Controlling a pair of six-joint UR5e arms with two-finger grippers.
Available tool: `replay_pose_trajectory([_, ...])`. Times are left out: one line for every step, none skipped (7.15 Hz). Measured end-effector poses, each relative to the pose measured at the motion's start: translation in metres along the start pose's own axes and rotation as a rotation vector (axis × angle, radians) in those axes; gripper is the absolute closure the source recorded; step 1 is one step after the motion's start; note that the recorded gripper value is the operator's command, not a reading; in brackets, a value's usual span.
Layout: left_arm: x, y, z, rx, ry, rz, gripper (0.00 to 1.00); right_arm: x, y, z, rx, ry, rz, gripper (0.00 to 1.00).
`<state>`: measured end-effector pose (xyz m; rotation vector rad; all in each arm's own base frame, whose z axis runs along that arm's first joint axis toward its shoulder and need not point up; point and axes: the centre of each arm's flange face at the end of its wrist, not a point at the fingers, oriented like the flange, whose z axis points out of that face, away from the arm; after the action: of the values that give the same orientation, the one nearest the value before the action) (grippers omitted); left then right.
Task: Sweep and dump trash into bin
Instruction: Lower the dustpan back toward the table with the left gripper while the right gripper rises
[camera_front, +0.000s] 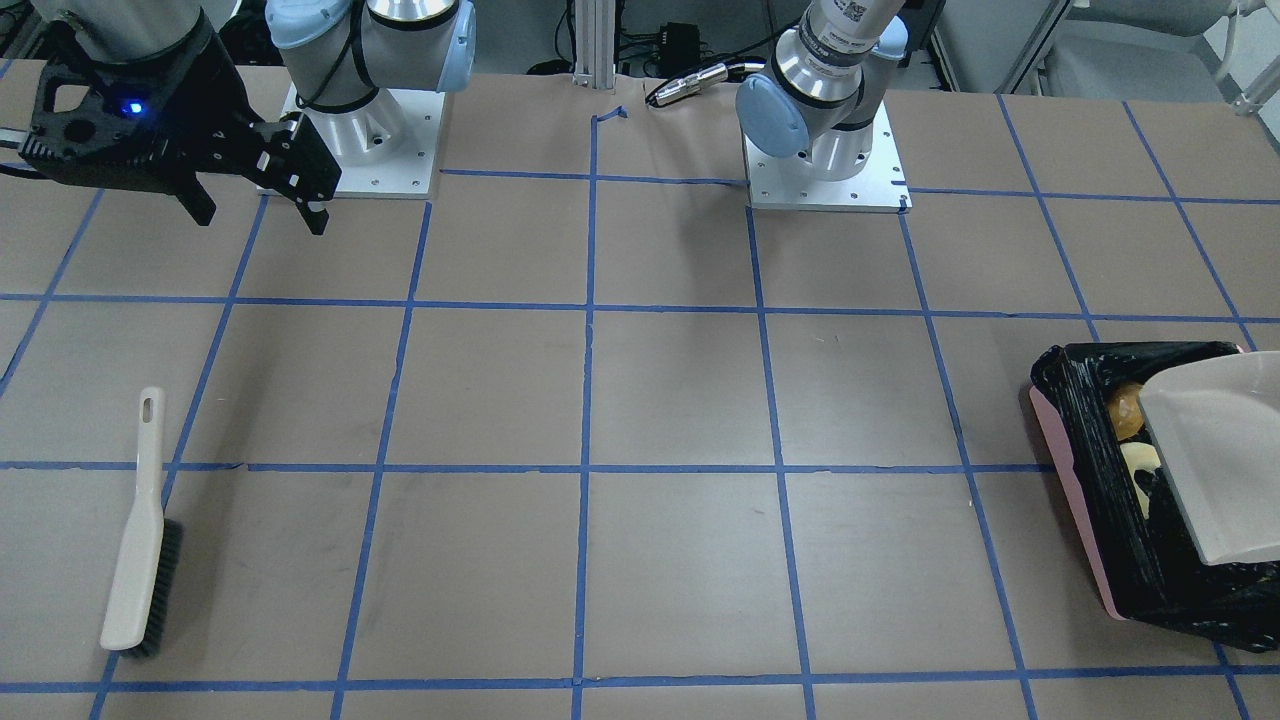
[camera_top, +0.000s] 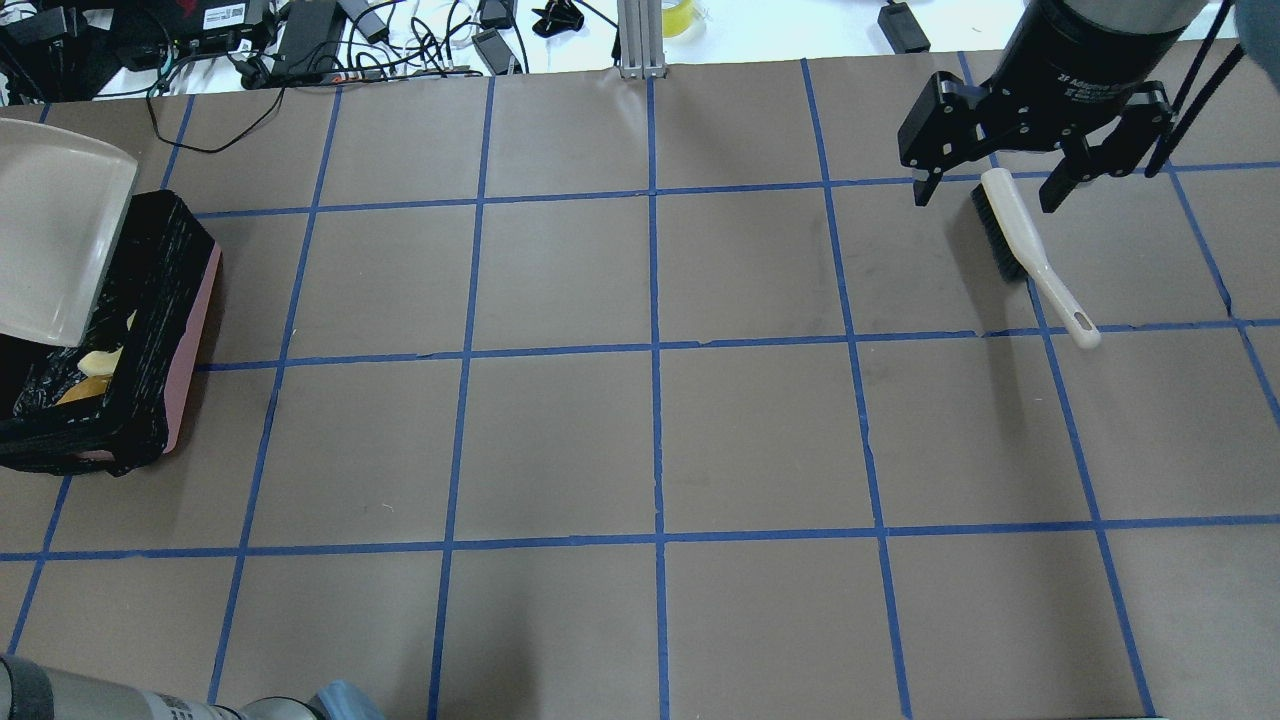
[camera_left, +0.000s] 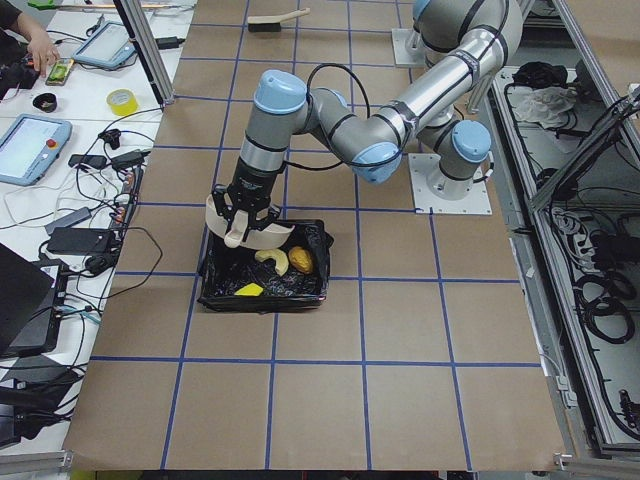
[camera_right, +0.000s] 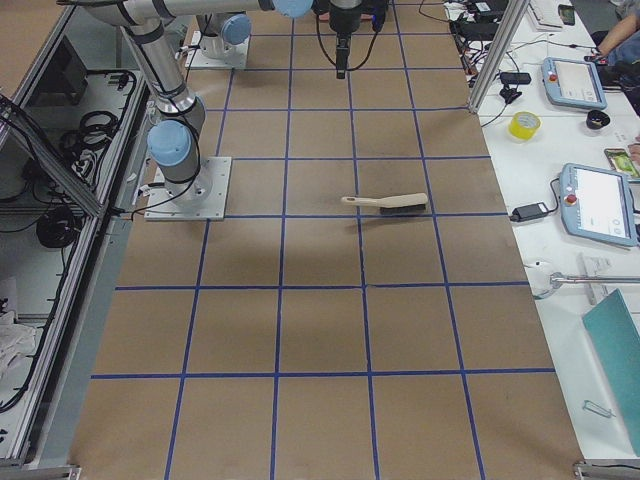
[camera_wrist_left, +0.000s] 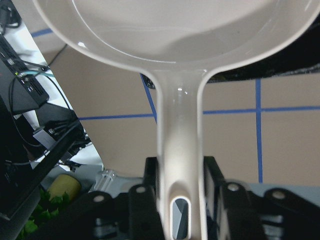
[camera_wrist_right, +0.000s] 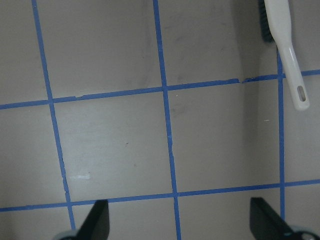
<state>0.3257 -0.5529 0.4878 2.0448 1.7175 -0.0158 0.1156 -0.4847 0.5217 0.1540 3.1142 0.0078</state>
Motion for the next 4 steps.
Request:
replay_pose_trajectory([-0.003, -0.008, 0.004, 0.084, -0.016, -0.036, 1.0, 0.0, 0.0, 0.003, -0.006, 0.0, -0.002, 0.0])
replay_pose_trajectory([-0.012, -0.024, 0.011, 0.156, -0.024, -0.074, 1.0, 0.0, 0.0, 0.005, -0.008, -0.001, -0.004, 0.0])
replay_pose_trajectory([-0.028, -0.048, 0.016, 0.212, -0.025, -0.103, 1.0, 0.0, 0.0, 0.005, -0.005, -0.003, -0.005, 0.0])
replay_pose_trajectory([-0.043, -0.074, 0.019, 0.249, -0.019, -0.128, 1.0, 0.0, -0.001, 0.005, -0.001, -0.003, -0.005, 0.0])
